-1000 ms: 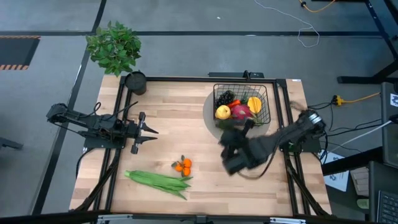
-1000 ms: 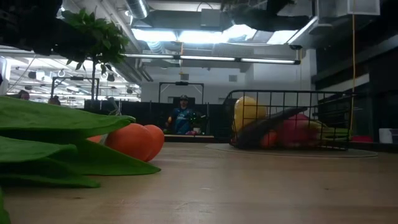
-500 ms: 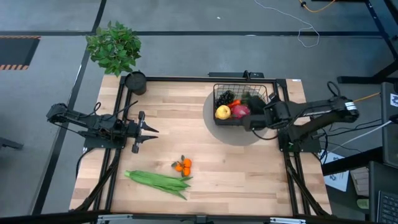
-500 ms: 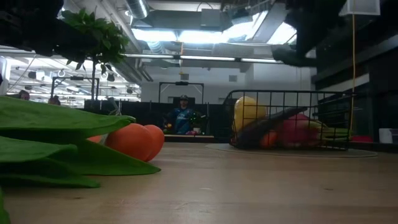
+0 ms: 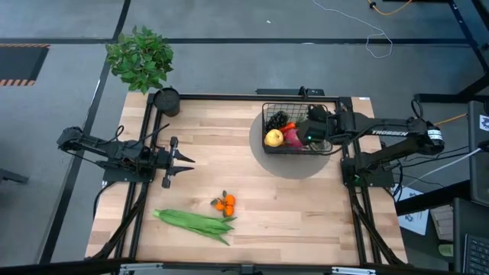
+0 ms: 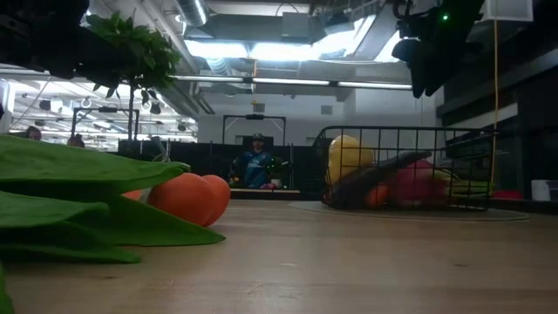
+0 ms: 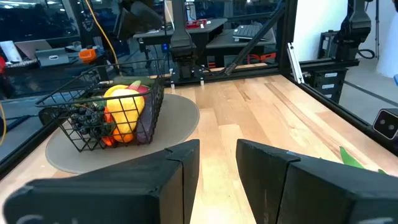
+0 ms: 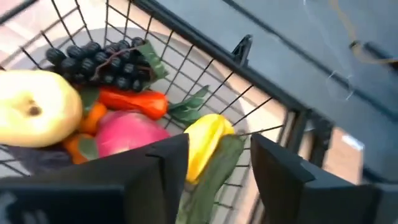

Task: Build produce basket
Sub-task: Put the tangerines into the wire basket

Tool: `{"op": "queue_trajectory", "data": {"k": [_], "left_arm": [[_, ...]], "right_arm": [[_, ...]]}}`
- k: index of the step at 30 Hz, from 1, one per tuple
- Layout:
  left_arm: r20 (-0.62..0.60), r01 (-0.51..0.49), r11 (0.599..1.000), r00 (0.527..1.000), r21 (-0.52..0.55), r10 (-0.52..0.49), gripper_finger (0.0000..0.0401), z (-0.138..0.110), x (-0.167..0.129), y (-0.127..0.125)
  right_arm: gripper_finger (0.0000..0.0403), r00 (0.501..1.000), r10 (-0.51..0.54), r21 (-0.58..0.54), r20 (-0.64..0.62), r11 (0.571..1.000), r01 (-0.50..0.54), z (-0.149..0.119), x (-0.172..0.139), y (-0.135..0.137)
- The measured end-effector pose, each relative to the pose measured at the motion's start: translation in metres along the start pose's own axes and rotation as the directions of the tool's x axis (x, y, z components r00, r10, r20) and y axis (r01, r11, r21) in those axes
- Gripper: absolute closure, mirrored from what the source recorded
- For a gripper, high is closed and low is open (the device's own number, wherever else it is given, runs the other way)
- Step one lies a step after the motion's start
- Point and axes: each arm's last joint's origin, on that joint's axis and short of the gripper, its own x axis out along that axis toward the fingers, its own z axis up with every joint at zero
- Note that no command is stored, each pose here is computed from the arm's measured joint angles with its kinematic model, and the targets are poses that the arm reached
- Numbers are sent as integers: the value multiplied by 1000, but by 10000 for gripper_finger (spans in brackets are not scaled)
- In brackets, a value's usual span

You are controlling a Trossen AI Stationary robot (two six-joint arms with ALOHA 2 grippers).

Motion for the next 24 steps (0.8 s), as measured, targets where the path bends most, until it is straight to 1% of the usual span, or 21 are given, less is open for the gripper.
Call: {"op": "queue_trajectory", "data": {"k": [2, 4, 6, 7, 8, 10, 12, 13, 15, 17, 20, 23, 24], "left_arm": [[0, 0, 1000, 1000, 0, 0, 303, 0, 0, 0], [0, 0, 1000, 1000, 0, 0, 303, 0, 0, 0], [0, 0, 1000, 1000, 0, 0, 303, 0, 0, 0], [0, 0, 1000, 1000, 0, 0, 303, 0, 0, 0], [0, 0, 1000, 1000, 0, 0, 303, 0, 0, 0], [-4, 0, 1000, 1000, 0, 0, 303, 0, 0, 0], [-37, 3, 1000, 999, 8, -3, 303, -3, 0, 0], [-60, 5, 1000, 998, 10, -4, 303, -6, 0, 0], [-88, 12, 1000, 996, -4, -12, 303, -8, 0, -1], [-96, 15, 1000, 995, -16, -16, 303, -11, 0, -1], [-75, 14, 1000, 997, -21, -15, 303, -16, 1, -2], [15, 16, 1000, 1000, -8, -16, 303, -17, 2, -2], [21, 20, 1000, 1000, -4, -20, 303, -20, 2, -3]], "right_arm": [[231, 999, 30, 41, -13, 999, -29, 1, 1, 1], [223, 995, 93, 76, -28, 993, -91, 3, 0, 5], [221, 976, 213, 100, -44, 973, -208, 6, -1, 12], [220, 957, 287, 105, -46, 954, -281, 9, -2, 17], [220, 930, 366, 106, -41, 927, -360, 12, -3, 22], [220, 850, 527, 91, -25, 848, -523, 18, -9, 32], [220, 746, 665, 51, 14, 745, -665, 23, -18, 43], [220, 692, 721, 14, 30, 692, -722, 24, -24, 49], [220, 601, 797, -61, 59, 604, -795, 23, -36, 58], [220, 532, 842, -121, 94, 540, -833, 21, -48, 69], [224, 471, 872, -184, 131, 488, -853, 16, -60, 85], [226, 444, 883, -231, 150, 468, -853, 8, -65, 107], [226, 440, 887, -240, 143, 462, -854, 5, -64, 117]]}}
